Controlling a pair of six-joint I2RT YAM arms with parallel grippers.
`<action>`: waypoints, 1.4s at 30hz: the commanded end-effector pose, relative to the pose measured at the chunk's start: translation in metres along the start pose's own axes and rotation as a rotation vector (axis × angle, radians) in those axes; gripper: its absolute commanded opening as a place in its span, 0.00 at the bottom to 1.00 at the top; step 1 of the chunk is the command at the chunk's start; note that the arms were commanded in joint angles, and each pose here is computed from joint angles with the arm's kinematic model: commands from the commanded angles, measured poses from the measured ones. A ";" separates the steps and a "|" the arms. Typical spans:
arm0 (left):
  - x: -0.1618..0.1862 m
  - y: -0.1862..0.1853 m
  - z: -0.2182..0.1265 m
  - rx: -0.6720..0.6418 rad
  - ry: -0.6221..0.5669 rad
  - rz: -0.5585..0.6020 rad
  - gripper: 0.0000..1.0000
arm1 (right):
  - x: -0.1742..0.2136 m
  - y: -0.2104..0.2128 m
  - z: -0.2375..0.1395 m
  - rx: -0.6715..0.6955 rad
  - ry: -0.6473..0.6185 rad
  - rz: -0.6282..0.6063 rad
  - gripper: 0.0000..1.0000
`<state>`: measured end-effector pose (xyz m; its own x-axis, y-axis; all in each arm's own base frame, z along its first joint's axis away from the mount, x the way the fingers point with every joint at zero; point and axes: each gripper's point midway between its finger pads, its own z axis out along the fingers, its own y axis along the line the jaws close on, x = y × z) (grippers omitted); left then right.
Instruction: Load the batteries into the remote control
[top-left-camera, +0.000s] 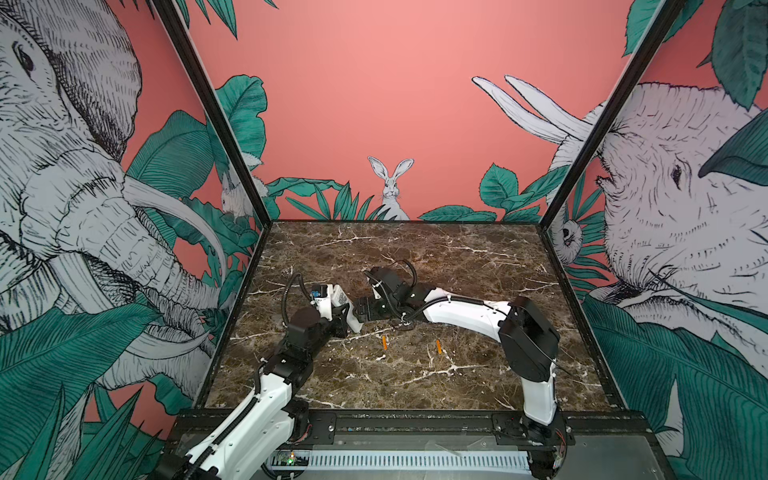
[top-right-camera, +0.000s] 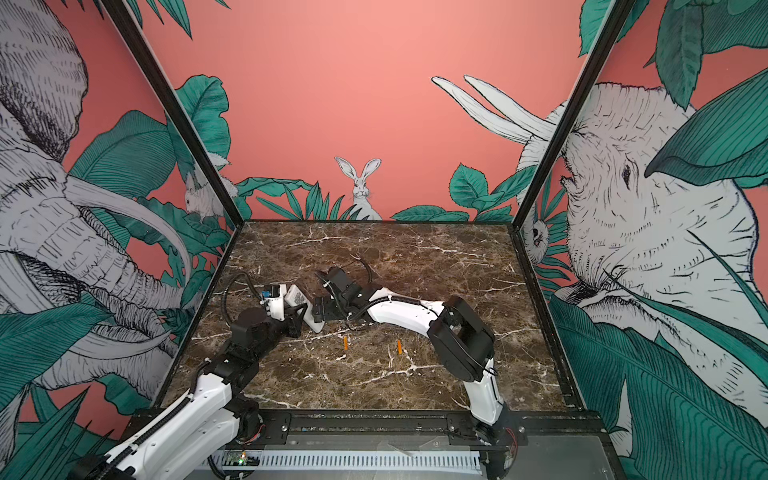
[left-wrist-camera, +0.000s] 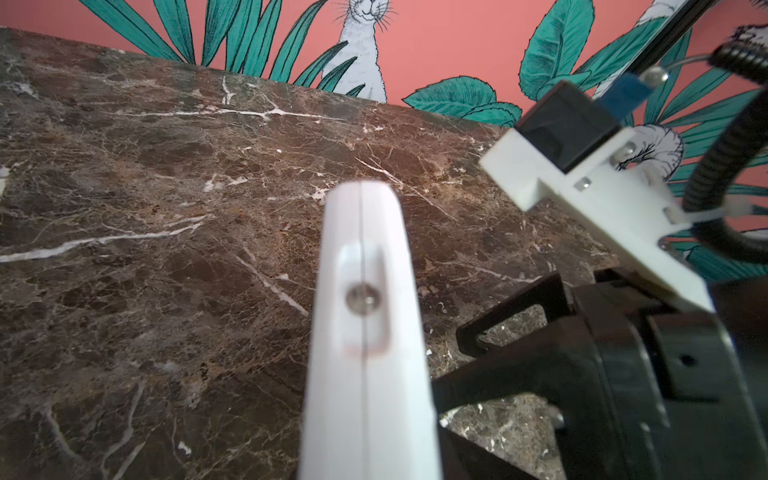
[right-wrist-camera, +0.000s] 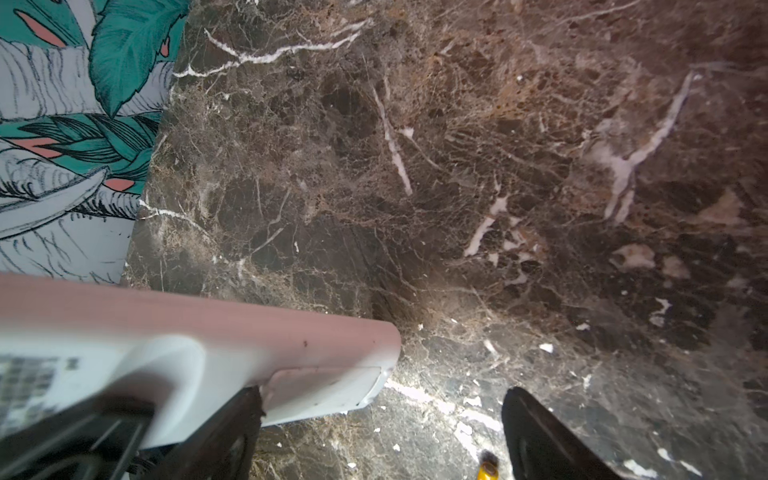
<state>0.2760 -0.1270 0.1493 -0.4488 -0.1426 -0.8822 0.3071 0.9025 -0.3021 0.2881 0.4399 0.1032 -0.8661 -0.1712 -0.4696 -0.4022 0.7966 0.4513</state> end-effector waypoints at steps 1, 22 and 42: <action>-0.070 -0.014 -0.009 0.015 -0.250 0.024 0.00 | 0.028 -0.059 0.006 0.181 0.089 0.008 0.89; -0.083 -0.006 0.002 -0.080 -0.213 0.095 0.00 | 0.016 -0.081 -0.009 0.161 0.070 -0.026 0.88; -0.129 -0.036 -0.060 -0.011 -0.133 0.073 0.00 | 0.095 -0.045 -0.009 0.206 0.215 -0.215 0.66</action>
<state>0.2825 -0.1192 0.2744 -0.3296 -0.1097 -0.9377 0.3073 0.9267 -0.2164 0.2197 0.3808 0.0482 -0.8189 -0.4454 -0.3619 -0.5398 0.8119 0.2224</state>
